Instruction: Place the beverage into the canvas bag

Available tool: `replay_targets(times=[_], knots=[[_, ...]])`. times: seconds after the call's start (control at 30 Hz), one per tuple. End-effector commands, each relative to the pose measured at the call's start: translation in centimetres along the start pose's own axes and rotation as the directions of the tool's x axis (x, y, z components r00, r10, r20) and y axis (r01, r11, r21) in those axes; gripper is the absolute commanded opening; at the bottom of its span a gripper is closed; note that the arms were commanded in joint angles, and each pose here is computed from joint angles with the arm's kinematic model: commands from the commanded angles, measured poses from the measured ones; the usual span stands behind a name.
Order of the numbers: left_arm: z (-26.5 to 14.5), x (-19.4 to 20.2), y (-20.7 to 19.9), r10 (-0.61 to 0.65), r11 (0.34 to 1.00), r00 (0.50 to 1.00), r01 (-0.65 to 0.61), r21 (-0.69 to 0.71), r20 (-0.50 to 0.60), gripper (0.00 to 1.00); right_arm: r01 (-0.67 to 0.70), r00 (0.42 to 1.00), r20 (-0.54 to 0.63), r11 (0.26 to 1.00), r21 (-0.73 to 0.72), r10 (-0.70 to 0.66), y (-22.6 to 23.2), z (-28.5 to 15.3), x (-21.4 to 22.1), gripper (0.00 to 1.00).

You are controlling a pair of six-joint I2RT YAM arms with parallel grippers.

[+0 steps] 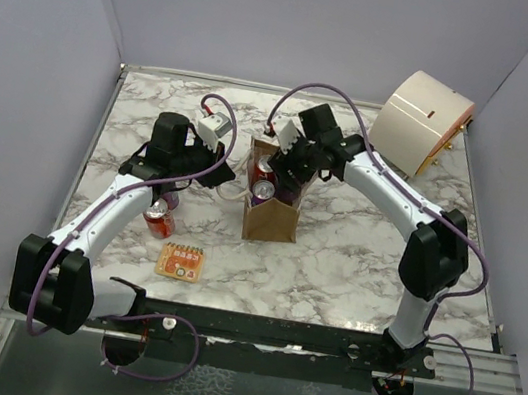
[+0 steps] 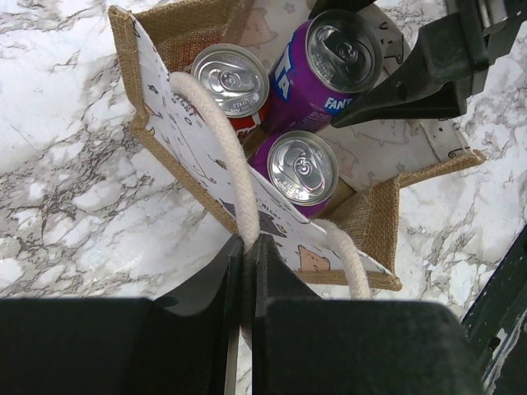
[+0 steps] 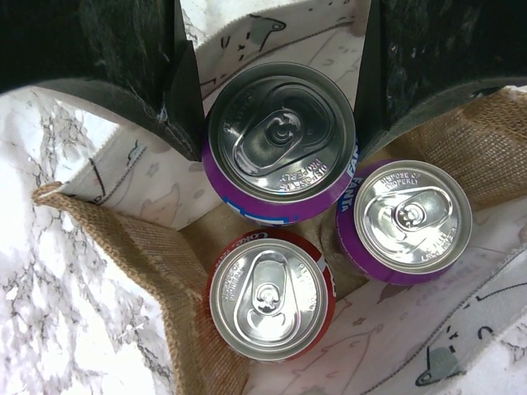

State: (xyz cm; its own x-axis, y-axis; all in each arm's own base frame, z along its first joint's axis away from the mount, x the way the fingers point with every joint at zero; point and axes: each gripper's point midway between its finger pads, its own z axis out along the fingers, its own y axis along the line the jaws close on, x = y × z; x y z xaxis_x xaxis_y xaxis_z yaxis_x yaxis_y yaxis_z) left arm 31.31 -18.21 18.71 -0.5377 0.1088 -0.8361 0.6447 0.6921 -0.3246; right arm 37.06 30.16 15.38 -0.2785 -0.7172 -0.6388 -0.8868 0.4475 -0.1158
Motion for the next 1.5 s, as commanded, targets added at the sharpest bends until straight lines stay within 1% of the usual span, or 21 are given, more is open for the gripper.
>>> replay_targets(times=[0.0,0.37,0.7,0.9,1.1,1.37,1.43,1.47], knots=[[-0.4,-0.7,-0.3,0.036,0.999,0.999,-0.036,-0.004,0.024,0.00,0.013,0.997,0.082,1.000,0.008,-0.014,-0.3,0.8,-1.9,0.15],[-0.4,-0.7,-0.3,0.034,0.999,0.999,-0.034,-0.002,0.024,0.00,-0.001,0.999,0.040,1.000,0.007,0.001,-0.6,2.1,-0.1,0.17],[-0.5,-0.8,-0.4,0.034,0.999,0.999,-0.034,0.001,0.025,0.00,-0.036,0.998,0.044,0.999,-0.022,0.037,0.2,3.2,1.3,0.26],[-0.4,-0.8,-0.4,0.032,0.999,0.999,-0.032,0.000,0.025,0.00,-0.044,0.999,0.017,0.998,-0.036,0.044,0.5,4.0,2.5,0.32],[-0.6,-0.9,-0.5,0.036,0.999,0.999,-0.036,-0.001,0.030,0.00,-0.035,0.999,0.007,0.999,-0.037,0.035,0.5,3.9,2.6,0.41],[-0.6,-0.9,-0.5,0.036,0.999,0.999,-0.036,0.000,0.031,0.00,-0.002,1.000,0.019,0.999,-0.037,0.002,0.3,3.2,1.9,0.55],[-0.5,-0.8,-0.5,0.033,0.999,0.999,-0.033,0.002,0.029,0.00,0.006,1.000,0.019,1.000,-0.029,-0.005,0.1,3.1,1.8,0.60],[-0.5,-0.9,-0.5,0.032,0.999,0.999,-0.032,0.002,0.029,0.00,0.008,1.000,0.017,1.000,-0.027,-0.008,0.1,3.1,1.8,0.64]])
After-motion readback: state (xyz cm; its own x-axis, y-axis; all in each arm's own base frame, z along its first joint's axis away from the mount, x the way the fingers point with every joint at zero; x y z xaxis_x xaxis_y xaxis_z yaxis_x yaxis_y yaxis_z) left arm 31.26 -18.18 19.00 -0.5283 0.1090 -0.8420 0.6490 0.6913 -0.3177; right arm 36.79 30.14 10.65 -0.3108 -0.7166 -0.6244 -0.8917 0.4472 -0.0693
